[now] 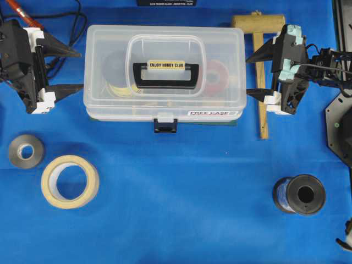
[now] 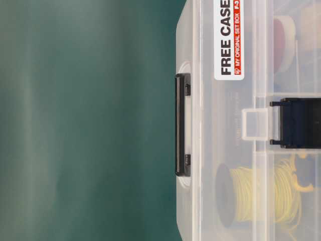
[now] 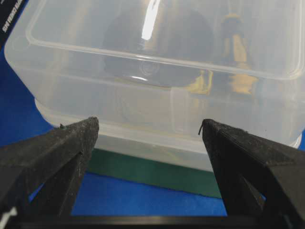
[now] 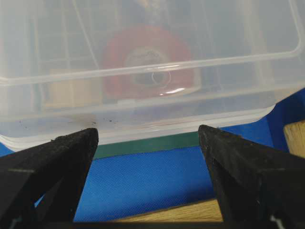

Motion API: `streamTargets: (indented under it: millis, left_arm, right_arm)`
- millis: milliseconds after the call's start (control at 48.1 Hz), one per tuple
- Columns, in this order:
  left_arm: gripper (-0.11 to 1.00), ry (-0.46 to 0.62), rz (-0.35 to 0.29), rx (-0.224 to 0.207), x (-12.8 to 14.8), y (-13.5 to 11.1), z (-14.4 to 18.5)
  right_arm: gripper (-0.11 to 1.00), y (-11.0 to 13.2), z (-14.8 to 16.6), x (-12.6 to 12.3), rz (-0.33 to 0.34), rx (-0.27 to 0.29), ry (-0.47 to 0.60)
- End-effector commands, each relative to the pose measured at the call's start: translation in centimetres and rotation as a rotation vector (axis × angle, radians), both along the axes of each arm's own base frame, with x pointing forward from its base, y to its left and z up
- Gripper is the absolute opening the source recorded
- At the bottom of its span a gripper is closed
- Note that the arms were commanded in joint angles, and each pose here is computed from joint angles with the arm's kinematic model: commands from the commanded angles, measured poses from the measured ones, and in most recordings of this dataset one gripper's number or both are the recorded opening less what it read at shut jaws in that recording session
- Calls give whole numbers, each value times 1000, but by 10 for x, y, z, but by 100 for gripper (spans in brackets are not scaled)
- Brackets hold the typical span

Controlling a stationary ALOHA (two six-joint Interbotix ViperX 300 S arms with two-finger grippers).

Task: Open the tool box with both arms.
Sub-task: 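Close both grippers on the lid edges of the clear box, then lift the lid with both grippers and swing it back away from the front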

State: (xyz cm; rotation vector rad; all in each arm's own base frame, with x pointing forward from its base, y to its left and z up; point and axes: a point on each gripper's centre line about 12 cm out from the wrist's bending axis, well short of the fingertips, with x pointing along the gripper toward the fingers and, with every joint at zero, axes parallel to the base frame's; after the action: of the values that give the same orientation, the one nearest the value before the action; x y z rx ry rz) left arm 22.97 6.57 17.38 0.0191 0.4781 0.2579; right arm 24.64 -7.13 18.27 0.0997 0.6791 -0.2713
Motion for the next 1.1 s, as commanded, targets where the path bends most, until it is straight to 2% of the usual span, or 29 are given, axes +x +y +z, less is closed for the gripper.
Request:
streamTargets:
  millis: [0,437,832,1082]
  left_arm:
    - [93,-64,-1,16,9,2,18]
    - [93,-109,-1,31,16,4,34]
    - [93,-190,-7,66,8,2,57]
    - [93,-188,3,69,8,4,57]
  right_arm:
    - [85,-1,24,16,10,-19,-84]
    - [85,2,50,21,27,-41,-159]
    - [85,5,76,11,32,-69,-231]
    - [85,6,83,8,34,-75,-253]
